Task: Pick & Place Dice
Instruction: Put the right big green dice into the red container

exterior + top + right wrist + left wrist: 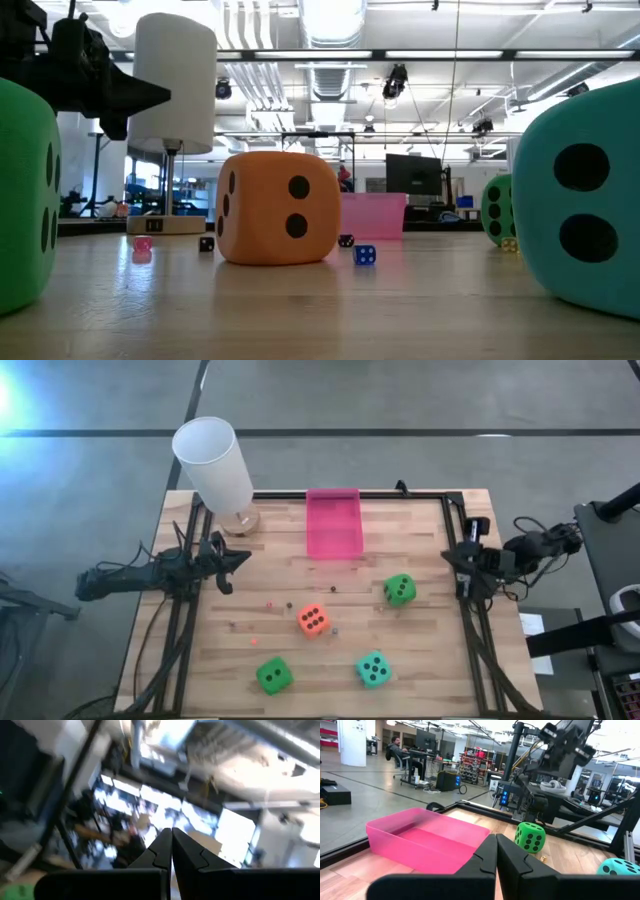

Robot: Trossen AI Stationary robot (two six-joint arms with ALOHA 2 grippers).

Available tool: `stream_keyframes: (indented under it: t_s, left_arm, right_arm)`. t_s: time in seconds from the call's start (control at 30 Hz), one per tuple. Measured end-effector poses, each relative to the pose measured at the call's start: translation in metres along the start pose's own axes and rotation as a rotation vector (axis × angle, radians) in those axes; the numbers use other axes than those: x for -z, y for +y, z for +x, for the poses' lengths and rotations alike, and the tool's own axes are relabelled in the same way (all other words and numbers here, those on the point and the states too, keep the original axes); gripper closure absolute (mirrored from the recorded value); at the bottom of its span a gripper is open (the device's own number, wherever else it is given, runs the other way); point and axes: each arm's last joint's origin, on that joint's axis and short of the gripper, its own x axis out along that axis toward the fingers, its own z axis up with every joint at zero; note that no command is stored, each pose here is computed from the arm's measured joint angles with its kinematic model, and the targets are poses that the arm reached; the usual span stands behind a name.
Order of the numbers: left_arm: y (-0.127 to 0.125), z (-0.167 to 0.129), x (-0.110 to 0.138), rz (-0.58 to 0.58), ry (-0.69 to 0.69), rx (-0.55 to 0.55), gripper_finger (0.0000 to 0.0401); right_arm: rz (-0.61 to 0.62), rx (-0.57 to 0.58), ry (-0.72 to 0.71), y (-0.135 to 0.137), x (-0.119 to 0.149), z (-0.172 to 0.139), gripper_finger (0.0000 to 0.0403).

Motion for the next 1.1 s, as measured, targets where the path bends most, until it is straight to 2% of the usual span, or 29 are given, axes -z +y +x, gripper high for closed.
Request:
stream_keyframes:
  t_s: [0.23, 0.37, 0.8, 1.0, 1.1]
  left_arm:
    - [0.0, 0.0, 0.0, 0.0, 0.0, 0.0, 0.0395]
    - [0.0, 0.0, 0.0, 0.0, 0.0, 0.0, 0.0395]
    - [0.0, 0.0, 0.0, 0.0, 0.0, 0.0, 0.0395]
    - [0.0, 0.0, 0.0, 0.0, 0.0, 0.0, 0.0395]
    - [0.0, 0.0, 0.0, 0.0, 0.0, 0.0, 0.0395]
  right_arm:
    - [-0.047, 0.08, 0.305, -0.009, -0.031, 0.031, 0.0394]
    - [-0.048, 0.036, 0.441, -0.009, -0.042, 0.045, 0.0394]
    - [0.035, -0.014, 0.834, -0.001, -0.052, 0.07, 0.0394]
    - [0.042, -0.016, 0.956, 0.004, -0.052, 0.079, 0.0394]
    - [0.049, -0.079, 0.993, 0.008, -0.052, 0.084, 0.0394]
